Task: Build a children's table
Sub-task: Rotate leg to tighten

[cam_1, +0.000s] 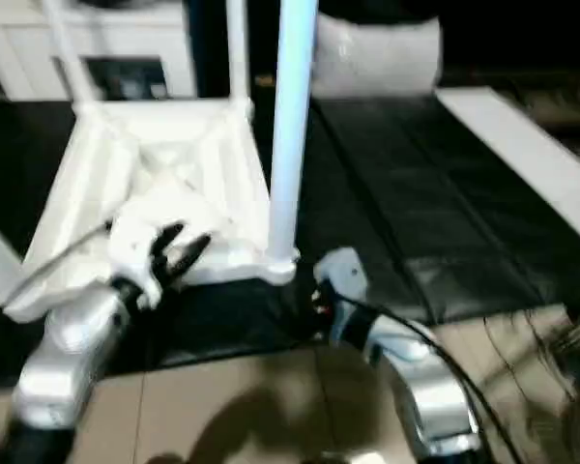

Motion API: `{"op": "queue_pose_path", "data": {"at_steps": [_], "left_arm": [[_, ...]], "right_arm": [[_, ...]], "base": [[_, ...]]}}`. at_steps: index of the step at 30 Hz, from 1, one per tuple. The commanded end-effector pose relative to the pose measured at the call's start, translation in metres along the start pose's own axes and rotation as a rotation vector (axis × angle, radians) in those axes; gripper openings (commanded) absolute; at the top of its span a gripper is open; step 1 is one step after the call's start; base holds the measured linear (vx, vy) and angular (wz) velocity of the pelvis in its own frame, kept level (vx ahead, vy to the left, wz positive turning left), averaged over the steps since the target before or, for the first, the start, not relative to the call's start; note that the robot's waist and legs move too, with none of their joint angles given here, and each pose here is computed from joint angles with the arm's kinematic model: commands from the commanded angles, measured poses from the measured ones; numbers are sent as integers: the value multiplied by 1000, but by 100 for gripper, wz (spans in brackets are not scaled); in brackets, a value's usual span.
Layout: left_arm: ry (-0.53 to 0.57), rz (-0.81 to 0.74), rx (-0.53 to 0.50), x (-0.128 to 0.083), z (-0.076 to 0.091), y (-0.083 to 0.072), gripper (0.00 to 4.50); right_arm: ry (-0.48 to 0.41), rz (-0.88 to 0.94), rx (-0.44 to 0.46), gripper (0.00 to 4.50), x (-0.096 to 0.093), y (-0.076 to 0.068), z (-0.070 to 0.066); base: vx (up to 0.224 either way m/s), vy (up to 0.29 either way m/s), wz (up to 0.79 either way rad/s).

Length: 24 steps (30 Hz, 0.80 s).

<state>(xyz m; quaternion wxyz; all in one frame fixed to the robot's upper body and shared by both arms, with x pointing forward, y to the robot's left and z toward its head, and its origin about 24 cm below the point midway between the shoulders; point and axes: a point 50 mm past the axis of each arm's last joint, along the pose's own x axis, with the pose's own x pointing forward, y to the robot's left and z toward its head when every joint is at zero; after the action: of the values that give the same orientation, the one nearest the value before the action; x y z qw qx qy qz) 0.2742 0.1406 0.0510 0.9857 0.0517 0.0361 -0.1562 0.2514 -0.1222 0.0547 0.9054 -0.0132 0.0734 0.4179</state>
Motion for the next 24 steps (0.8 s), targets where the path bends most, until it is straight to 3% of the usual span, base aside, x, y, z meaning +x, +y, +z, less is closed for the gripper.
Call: {"op": "queue_pose_path", "data": {"at_steps": [1, 5, 9, 11, 14, 17, 24], "left_arm": [[-38, 110, 71, -3, 12, 16, 284], [-73, 186, 89, -13, 15, 23, 305], [-58, 239, 53, -20, 11, 25, 342], [-56, 251, 36, -22, 10, 25, 345], [-55, 220, 39, -30, 9, 17, 383], [-63, 225, 41, -39, 6, 15, 398], [-39, 349, 53, -47, 1, 30, 441]], "right_arm": [[-12, 3, -21, 450, 4, 1, 4], [-28, -66, 13, 450, 7, -9, 4], [-51, -27, 15, 450, 11, -7, 8], [-61, -1, 5, 450, 13, -5, 9], [-82, -60, 7, 450, 20, -10, 11], [-85, -160, 20, 450, 22, -19, 9], [-75, -264, 13, 450, 18, -32, 6]], "base": [[-15, -81, 43], [-22, 31, 54], [-31, 115, 36], [-26, 90, 14], [0, 0, 0], [-10, -17, -2], [-7, -49, 0]]}}
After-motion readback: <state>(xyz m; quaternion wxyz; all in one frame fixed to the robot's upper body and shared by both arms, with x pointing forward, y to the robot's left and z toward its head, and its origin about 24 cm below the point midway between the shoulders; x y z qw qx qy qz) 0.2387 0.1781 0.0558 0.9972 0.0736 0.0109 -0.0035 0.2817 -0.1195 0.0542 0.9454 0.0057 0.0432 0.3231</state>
